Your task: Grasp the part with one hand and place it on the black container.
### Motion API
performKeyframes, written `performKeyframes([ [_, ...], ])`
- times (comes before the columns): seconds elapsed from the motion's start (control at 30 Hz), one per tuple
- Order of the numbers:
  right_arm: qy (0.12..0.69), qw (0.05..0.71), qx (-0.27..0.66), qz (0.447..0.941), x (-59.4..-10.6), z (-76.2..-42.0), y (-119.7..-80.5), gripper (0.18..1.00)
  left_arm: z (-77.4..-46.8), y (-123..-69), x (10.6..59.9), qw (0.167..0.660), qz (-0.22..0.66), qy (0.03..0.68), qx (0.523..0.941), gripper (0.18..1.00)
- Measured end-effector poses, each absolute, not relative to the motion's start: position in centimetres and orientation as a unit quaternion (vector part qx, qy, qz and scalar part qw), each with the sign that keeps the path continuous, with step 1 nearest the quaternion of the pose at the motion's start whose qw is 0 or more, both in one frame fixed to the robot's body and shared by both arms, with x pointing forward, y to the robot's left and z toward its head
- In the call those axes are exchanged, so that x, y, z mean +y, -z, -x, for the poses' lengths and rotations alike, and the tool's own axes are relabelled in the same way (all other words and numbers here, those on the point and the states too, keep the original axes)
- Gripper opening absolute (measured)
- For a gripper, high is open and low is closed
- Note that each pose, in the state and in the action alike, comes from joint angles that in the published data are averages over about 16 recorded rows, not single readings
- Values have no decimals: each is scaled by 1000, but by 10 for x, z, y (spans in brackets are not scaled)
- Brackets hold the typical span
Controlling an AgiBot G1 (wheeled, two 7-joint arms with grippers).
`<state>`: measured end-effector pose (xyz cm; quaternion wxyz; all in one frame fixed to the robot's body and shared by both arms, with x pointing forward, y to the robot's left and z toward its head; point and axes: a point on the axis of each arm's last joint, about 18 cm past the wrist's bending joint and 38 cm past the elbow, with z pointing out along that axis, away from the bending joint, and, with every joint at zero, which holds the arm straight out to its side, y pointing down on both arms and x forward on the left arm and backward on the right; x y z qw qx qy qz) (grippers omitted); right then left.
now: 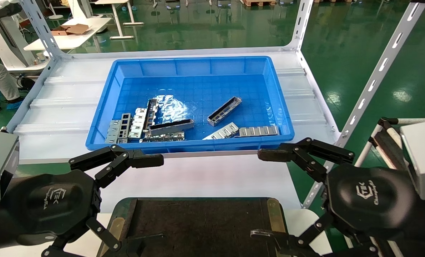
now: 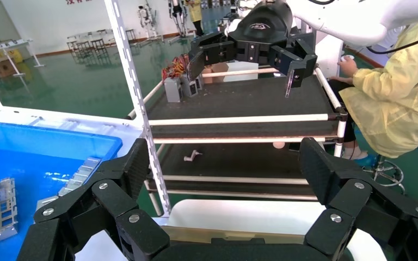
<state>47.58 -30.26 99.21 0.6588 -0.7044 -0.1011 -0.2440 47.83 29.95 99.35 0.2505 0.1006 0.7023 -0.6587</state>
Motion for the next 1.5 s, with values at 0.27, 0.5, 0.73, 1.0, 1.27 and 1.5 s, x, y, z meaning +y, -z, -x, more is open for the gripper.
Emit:
performKeyframes([
  [0.27,244,659,-101,704,-303,-476,-992,1001,-491,-998,296,270,-97,658,696,1001],
  [0.5,244,659,-101,704,-303,-476,-992,1001,-516,-1006,287,294,-85,656,690,1001],
  [0.73,244,659,-101,704,-303,-476,-992,1001,-547,-1015,270,318,-69,653,684,1001],
  [1.0,244,659,-101,704,-303,-476,-992,1001,-587,-1029,241,343,-47,652,674,1001],
  [1.27,244,659,-101,704,-303,-476,-992,1001,-632,-1040,211,372,-17,645,667,1001],
  [1.5,244,659,-101,704,-303,-476,-992,1001,-673,-1043,187,400,17,626,669,1001],
])
